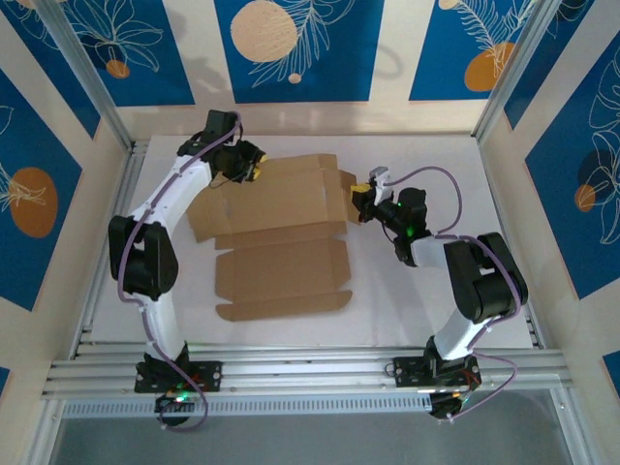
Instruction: Fold the paper box
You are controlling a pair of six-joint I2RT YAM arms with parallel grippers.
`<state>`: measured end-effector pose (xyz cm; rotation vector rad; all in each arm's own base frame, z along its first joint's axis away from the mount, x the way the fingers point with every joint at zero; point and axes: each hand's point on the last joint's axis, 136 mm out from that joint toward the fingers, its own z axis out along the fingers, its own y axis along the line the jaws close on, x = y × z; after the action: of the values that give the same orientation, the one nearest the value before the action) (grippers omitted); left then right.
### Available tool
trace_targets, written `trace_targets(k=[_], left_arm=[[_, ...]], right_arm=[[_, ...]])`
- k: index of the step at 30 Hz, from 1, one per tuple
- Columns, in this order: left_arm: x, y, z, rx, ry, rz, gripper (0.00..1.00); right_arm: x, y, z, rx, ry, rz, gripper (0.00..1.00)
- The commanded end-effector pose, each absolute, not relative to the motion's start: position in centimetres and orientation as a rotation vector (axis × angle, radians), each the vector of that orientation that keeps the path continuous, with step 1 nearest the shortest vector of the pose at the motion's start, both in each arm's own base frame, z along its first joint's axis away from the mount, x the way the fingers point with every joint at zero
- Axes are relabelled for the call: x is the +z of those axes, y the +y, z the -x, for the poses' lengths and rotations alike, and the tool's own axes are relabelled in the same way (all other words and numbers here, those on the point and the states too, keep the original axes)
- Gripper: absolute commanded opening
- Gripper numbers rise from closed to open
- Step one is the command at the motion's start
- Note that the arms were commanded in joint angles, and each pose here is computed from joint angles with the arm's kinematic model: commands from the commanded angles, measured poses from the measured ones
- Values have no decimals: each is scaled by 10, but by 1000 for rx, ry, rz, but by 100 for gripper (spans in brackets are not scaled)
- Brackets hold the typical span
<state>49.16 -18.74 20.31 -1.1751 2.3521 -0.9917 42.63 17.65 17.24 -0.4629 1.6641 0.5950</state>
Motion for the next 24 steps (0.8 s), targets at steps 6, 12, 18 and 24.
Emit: trace_targets(k=[6, 12, 18, 24], left_arm=[[211, -187, -495, -1053, 2288, 1187, 0], [218, -187, -494, -1057, 2288, 1173, 15], [221, -176, -485, -1070, 2271, 1297, 63], [227, -155, -481, -997, 2224, 1444, 72]], right_arm=[[195, 169, -432, 539, 1598, 387, 9], [196, 166, -430, 528, 1581, 385, 10], [206, 159, -428, 493, 1533, 378, 10], [217, 163, -421, 481, 1472, 417, 11]])
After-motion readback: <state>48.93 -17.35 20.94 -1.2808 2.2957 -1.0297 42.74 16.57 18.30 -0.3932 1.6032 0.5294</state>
